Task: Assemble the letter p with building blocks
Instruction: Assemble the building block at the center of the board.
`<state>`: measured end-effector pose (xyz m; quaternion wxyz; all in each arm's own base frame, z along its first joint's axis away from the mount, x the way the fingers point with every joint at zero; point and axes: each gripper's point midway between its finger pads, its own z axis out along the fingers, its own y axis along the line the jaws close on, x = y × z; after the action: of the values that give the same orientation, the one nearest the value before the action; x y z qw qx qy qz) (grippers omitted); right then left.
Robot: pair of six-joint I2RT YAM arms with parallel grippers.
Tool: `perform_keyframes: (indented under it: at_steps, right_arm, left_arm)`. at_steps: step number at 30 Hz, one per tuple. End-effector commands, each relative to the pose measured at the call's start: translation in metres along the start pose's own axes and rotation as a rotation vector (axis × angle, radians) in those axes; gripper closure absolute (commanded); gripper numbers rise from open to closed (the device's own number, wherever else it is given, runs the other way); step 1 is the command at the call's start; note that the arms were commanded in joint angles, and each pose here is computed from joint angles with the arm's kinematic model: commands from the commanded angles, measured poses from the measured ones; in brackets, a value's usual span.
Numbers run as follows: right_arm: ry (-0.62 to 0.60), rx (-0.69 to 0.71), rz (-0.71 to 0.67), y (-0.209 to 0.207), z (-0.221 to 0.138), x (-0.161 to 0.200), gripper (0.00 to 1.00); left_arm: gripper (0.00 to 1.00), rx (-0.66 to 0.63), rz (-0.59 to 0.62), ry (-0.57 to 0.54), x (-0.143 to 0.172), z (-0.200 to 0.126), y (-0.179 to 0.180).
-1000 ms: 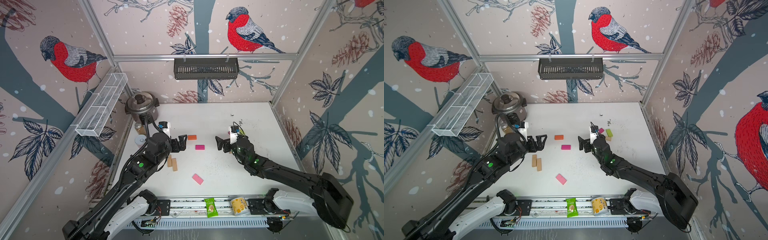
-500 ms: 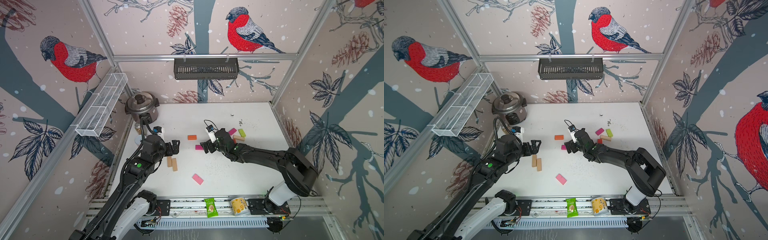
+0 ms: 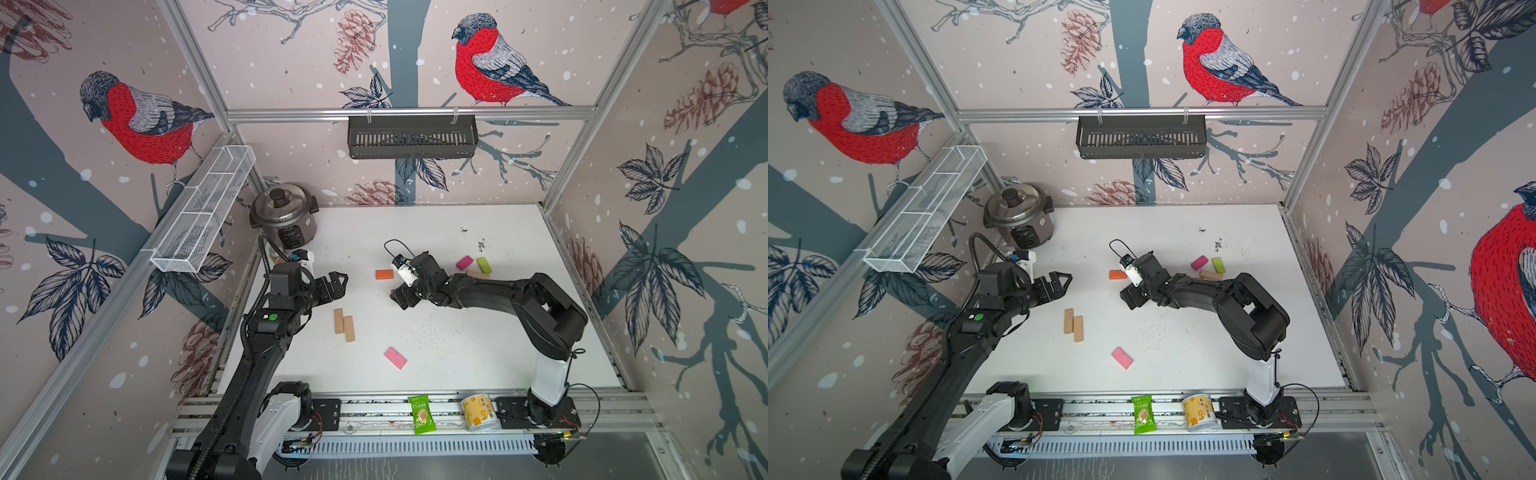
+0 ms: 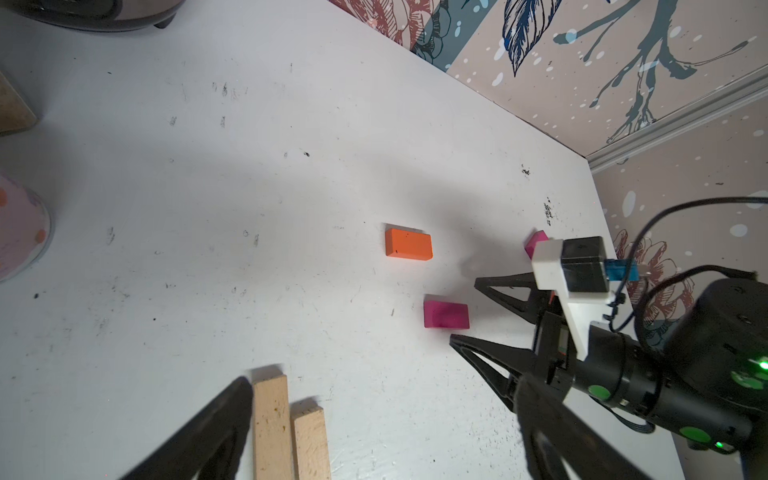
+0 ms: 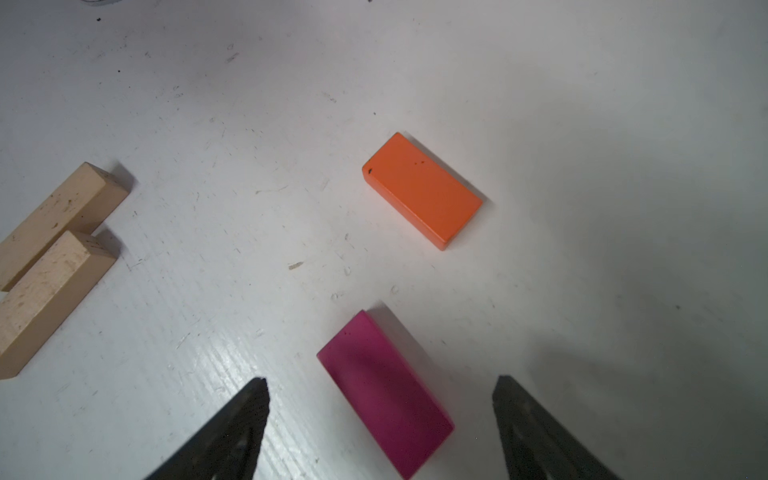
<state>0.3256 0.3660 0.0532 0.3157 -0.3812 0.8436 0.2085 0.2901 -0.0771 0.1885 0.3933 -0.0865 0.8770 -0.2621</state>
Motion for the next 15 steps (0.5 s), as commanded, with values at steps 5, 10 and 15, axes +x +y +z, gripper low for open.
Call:
perform_keyframes:
  at_steps: [5,10,15]
  right_arm:
    - [0.022,-0.084,0.018,0.01,0.009,0.004,0.14]
    - [0.037,-0.116,0.033,0.016,0.01,0.011,0.15]
    - [0.065,-0.122,0.034,0.022,0.01,0.02,0.18]
  left_arm:
    - [0.03,0.028,0.01,-0.021,-0.006,0.0,-0.002]
    - [0.03,0.019,0.006,-0.021,-0.006,0.001,0.0]
    - [0.03,0.017,0.001,-0.022,-0.007,0.001,0.002]
